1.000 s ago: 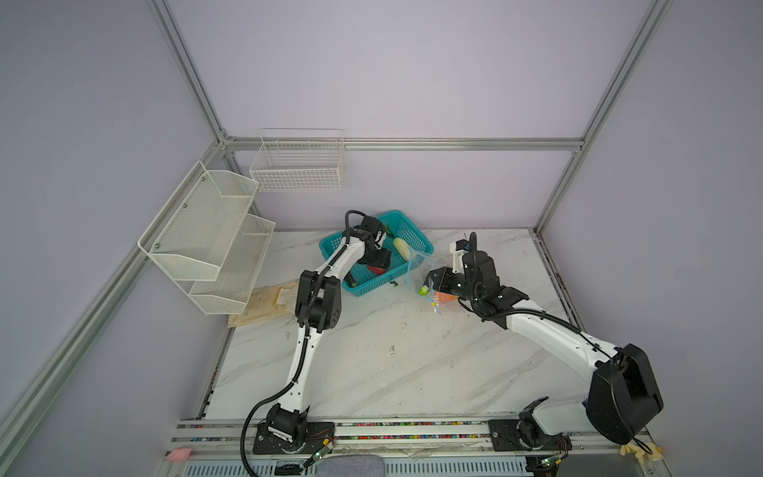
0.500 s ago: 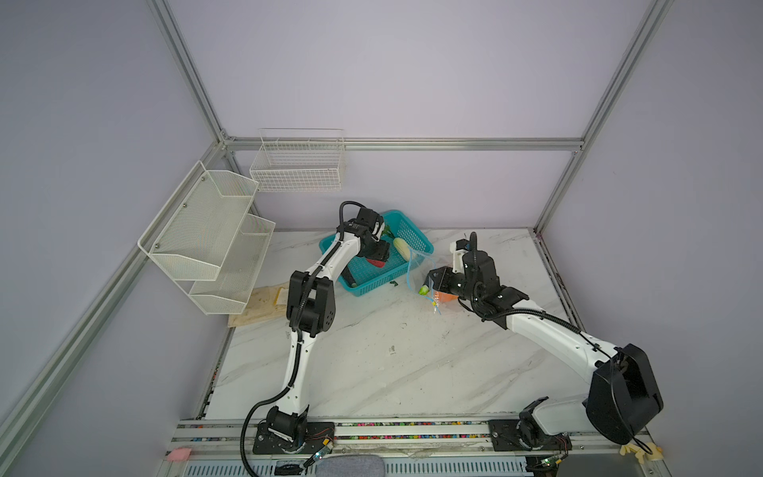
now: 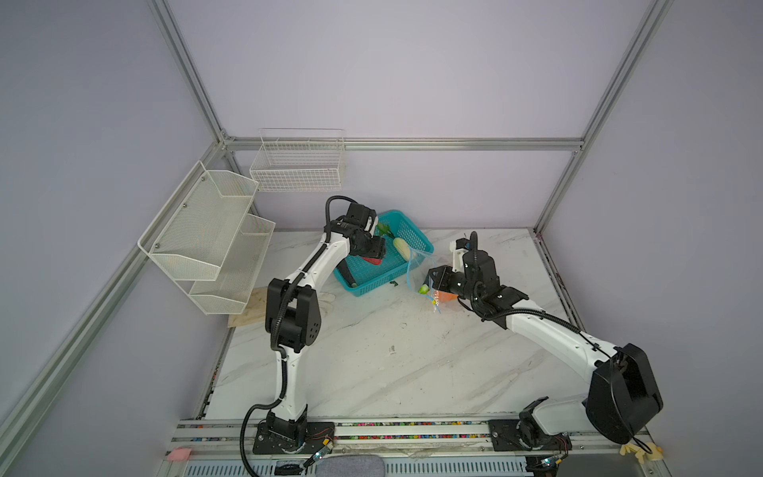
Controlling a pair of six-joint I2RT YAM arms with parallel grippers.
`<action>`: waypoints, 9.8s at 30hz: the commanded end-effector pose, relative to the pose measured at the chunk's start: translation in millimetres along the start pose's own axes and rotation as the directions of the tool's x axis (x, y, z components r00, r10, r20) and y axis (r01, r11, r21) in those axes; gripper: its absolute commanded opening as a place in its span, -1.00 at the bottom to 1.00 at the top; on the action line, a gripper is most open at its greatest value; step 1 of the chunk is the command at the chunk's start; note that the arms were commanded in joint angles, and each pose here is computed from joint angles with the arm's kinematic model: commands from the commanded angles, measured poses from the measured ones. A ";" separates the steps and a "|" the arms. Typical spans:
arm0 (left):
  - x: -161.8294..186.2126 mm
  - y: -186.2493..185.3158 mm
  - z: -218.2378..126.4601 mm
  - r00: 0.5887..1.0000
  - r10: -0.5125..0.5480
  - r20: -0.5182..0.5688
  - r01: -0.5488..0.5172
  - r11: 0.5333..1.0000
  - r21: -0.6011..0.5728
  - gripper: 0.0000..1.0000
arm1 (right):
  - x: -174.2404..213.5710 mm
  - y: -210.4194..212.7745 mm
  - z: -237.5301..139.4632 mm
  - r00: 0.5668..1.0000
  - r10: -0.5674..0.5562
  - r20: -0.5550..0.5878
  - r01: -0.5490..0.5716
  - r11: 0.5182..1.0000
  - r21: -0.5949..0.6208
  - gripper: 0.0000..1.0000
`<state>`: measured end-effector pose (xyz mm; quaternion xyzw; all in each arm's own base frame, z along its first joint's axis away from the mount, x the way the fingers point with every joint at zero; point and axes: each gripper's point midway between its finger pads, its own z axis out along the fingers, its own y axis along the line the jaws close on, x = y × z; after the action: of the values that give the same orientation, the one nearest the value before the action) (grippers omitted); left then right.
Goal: Place the food in the zip-top bag and seal the zipper
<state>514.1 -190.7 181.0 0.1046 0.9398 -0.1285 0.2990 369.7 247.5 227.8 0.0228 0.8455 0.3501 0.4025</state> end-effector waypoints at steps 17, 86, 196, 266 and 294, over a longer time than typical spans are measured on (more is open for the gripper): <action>16.0 -81.3 -106.0 0.988 -0.083 0.128 0.041 0.952 0.304 0.29 | -12.6 9.8 3.7 1.000 0.009 0.026 -0.008 0.999 -0.037 -1.00; 58.7 -152.1 -49.9 0.913 -0.401 -0.072 0.358 0.706 0.610 0.25 | -31.0 40.5 -14.4 0.997 0.053 0.052 -0.045 0.989 -0.139 -1.00; -4.3 -124.9 -140.0 0.953 -0.212 0.218 0.118 0.919 0.376 0.78 | -26.1 37.3 -24.1 0.996 0.064 0.062 -0.055 0.988 -0.143 -1.00; -78.1 -44.9 143.9 0.952 -0.123 0.281 0.115 0.992 0.045 0.78 | -30.8 -7.2 8.2 0.996 0.085 -0.009 -0.086 0.995 -0.051 -1.00; -59.1 -22.5 135.0 0.963 -0.066 0.261 0.100 0.988 -0.117 0.35 | -30.7 -4.4 8.8 0.997 0.077 -0.014 -0.078 0.995 -0.067 -1.00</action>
<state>631.8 -268.9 74.4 0.0162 0.9118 -0.1110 0.3949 394.6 239.5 229.8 0.0470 0.8424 0.3876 0.3713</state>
